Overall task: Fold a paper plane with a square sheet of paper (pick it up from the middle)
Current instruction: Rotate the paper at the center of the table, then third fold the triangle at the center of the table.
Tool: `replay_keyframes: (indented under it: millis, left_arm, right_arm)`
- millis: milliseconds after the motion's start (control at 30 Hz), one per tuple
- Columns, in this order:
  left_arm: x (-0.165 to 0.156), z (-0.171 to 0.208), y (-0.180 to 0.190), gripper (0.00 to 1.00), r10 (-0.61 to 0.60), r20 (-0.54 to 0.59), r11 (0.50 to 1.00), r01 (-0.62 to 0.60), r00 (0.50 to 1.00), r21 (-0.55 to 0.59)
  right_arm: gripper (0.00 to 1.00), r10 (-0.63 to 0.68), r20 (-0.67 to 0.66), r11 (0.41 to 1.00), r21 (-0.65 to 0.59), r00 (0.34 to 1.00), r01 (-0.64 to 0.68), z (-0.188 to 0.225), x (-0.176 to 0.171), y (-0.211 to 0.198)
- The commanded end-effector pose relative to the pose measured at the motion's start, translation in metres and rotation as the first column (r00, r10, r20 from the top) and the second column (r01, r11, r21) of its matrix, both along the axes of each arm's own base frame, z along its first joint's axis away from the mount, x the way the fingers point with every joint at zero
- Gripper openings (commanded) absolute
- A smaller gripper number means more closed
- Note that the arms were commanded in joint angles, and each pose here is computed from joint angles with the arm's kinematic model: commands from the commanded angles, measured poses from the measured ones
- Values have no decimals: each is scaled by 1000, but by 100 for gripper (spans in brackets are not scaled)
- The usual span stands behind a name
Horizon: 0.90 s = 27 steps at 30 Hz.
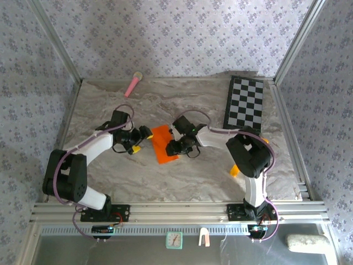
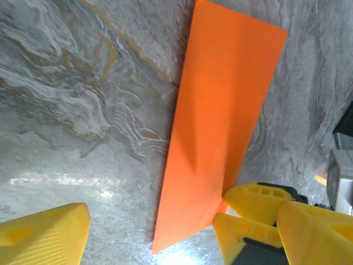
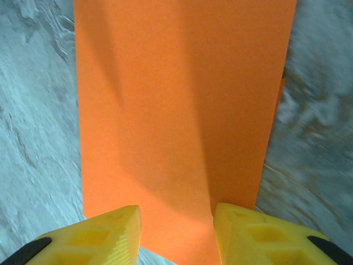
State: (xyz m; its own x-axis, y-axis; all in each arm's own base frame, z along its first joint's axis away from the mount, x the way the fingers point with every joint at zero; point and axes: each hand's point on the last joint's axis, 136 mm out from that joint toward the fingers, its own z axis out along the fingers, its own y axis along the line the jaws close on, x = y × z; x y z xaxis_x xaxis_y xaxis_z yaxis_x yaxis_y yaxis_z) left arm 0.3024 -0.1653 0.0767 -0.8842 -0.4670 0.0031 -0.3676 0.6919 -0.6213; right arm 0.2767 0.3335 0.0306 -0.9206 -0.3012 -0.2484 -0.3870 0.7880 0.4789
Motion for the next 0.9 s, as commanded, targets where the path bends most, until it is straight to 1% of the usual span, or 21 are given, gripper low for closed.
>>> replay_keyframes:
  millis: [0, 33, 100, 167, 267, 433, 767, 867]
  left_arm:
    - [-13, -5, -16, 87, -55, -26, 998, 54, 998, -38]
    - [-15, -6, -19, 86, -60, -28, 997, 59, 998, -39]
    - [-19, -8, -23, 85, -63, -34, 997, 61, 997, -43]
    - [-22, -9, -29, 84, -65, -35, 997, 63, 997, -53]
    - [-27, -12, -38, 81, -67, -40, 996, 64, 997, -68]
    - [-34, -19, -49, 69, -65, -59, 994, 60, 996, -94]
    - [-43, -33, -68, 49, -94, -98, 989, 82, 991, -123]
    - [-43, -37, -71, 45, -99, -107, 988, 85, 989, -132]
  right_arm:
    - [41, 27, -55, 999, 36, 998, -25, 9, -14, -12]
    - [41, 7, -43, 996, 92, 999, -3, 21, -8, -6]
    - [41, -35, -23, 986, 161, 999, 38, 38, 2, 1]
    - [41, -78, -12, 981, 179, 997, 79, 42, 12, 4]
    - [41, -133, -5, 981, 143, 991, 132, 31, 23, 1]
    - [36, -162, -31, 981, 99, 986, 164, 12, 29, 0]
    - [33, -197, -75, 980, -6, 978, 197, -21, 19, -17]
    - [32, -200, -86, 980, -21, 976, 199, -27, 16, -20]
